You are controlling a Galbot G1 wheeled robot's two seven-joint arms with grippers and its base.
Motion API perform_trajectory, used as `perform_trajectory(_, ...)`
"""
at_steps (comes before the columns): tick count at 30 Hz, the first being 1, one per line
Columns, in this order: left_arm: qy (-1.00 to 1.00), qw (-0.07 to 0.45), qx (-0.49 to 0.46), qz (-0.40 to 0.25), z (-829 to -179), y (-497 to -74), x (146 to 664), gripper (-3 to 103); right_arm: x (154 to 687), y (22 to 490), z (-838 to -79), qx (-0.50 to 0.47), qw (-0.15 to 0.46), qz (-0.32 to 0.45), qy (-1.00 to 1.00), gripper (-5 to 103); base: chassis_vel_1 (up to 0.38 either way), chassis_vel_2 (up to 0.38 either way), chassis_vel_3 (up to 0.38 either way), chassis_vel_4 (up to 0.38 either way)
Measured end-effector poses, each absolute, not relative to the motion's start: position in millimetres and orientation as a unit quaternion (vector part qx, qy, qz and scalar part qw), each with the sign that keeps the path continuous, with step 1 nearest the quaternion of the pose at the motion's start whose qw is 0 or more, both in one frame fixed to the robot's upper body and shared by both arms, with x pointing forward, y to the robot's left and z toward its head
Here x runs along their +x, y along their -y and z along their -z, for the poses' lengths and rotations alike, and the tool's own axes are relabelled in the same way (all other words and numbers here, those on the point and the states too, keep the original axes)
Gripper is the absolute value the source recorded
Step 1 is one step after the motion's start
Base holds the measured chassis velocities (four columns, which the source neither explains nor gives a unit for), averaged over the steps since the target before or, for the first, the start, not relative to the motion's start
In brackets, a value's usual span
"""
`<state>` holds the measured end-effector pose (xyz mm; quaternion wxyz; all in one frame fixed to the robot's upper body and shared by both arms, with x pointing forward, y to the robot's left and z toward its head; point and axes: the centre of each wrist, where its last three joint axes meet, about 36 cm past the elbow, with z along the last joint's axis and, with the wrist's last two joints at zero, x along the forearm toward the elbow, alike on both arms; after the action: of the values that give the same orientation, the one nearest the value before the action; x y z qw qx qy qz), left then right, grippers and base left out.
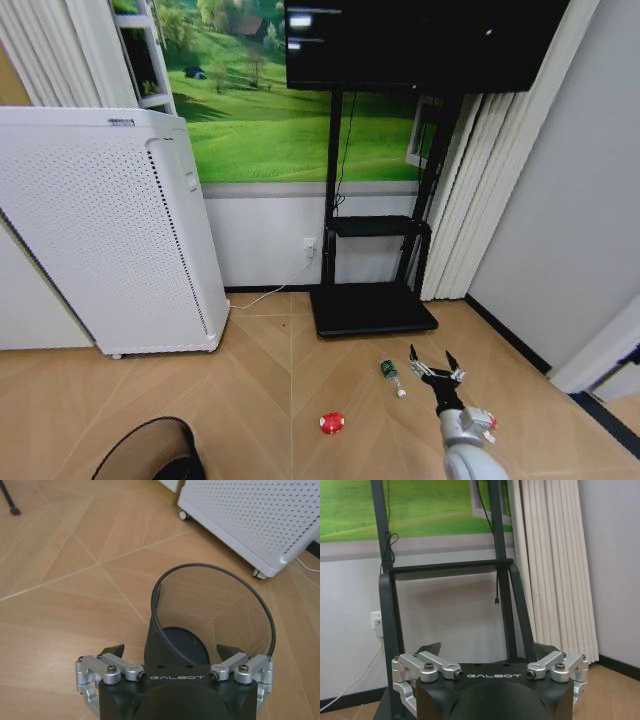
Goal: Pick up the trash bin and place the garbage on the floor into it.
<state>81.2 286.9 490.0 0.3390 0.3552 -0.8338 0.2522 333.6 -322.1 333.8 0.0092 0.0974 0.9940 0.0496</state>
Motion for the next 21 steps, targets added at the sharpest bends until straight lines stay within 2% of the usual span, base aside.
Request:
perform_trajectory(4, 0.866, 0.314, 0.326, -0.211, -495.8, -302.1, 86.7, 100, 335.0, 328.8, -312.0, 0.108, -0.006, -0.065, -0.992, 100, 0.000, 0.000, 0.000, 0.000)
perform_trajectory(9, 0.877, 0.309, 0.315, -0.189, -500.2, -311.8, 89.0, 100, 334.1, 336.0, -299.5, 0.110, -0.021, -0.074, -0.991, 100, 0.000, 0.000, 0.000, 0.000)
perform_trajectory(21, 0.879, 0.320, 0.308, -0.174, -455.0, -340.6, 91.6, 100, 338.2, 338.6, -292.6, 0.111, -0.032, -0.076, -0.990, 100, 0.000, 0.000, 0.000, 0.000)
